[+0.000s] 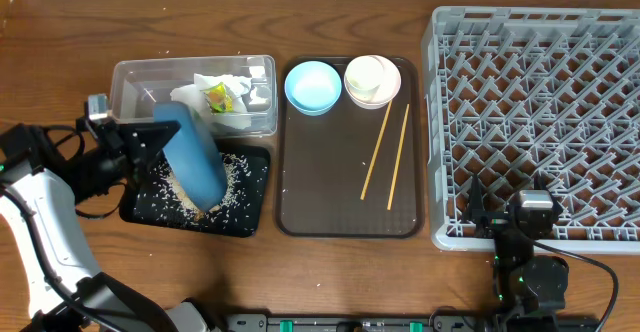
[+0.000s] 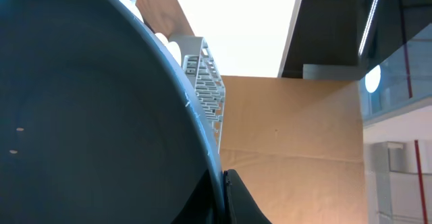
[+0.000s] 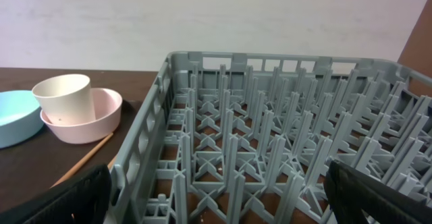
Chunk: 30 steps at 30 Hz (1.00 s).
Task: Sort waste into correct bins and load items into the dishwasher rack
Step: 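Tilt the plate with the left gripper to dump rice onto the black tray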
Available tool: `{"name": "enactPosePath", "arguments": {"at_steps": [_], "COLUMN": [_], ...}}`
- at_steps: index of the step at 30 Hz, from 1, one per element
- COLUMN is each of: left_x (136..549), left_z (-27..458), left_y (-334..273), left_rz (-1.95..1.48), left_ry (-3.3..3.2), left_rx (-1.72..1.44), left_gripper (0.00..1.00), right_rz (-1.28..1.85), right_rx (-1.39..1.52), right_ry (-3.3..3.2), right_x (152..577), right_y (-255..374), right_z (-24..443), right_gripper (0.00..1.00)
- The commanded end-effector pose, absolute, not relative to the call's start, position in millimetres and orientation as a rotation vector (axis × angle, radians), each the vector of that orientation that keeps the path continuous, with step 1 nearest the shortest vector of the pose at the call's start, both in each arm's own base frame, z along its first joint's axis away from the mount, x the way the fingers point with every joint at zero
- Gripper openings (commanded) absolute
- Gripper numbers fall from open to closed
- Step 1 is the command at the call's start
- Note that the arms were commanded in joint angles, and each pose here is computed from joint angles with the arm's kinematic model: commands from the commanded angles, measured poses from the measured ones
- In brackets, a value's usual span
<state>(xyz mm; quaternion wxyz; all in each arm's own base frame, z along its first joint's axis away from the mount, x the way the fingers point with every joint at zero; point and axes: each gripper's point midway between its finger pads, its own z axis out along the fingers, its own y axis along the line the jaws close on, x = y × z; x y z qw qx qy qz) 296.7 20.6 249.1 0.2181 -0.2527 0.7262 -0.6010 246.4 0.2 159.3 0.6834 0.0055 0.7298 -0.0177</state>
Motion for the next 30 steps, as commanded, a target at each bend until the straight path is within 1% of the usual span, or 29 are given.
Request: {"name": "enactPosePath", "arguments": {"at_steps": [1, 4, 24, 30], "left_x": [294, 295, 295, 295], "left_z": [259, 269, 269, 269], "left_y": [23, 26, 28, 21], "left_rz": [-1.693, -1.717, -1.705, -1.750], "left_ry": [1.931, 1.863, 1.860, 1.874], "left_rx": [-0.654, -0.611, -0.604, -0.632], "left_gripper": [0.06, 0.06, 0.06, 0.06], "right_rz": [-0.025, -0.025, -0.025, -0.024], "right_rx": [0.005, 0.005, 0.005, 0.005], "right_ry": [1.640, 1.640, 1.640, 1.640], "right_x": [246, 246, 246, 246], "right_y": [4, 4, 4, 4], "right_z": [158, 158, 158, 158], "right_gripper": [0.99, 0.99, 0.99, 0.99]}}
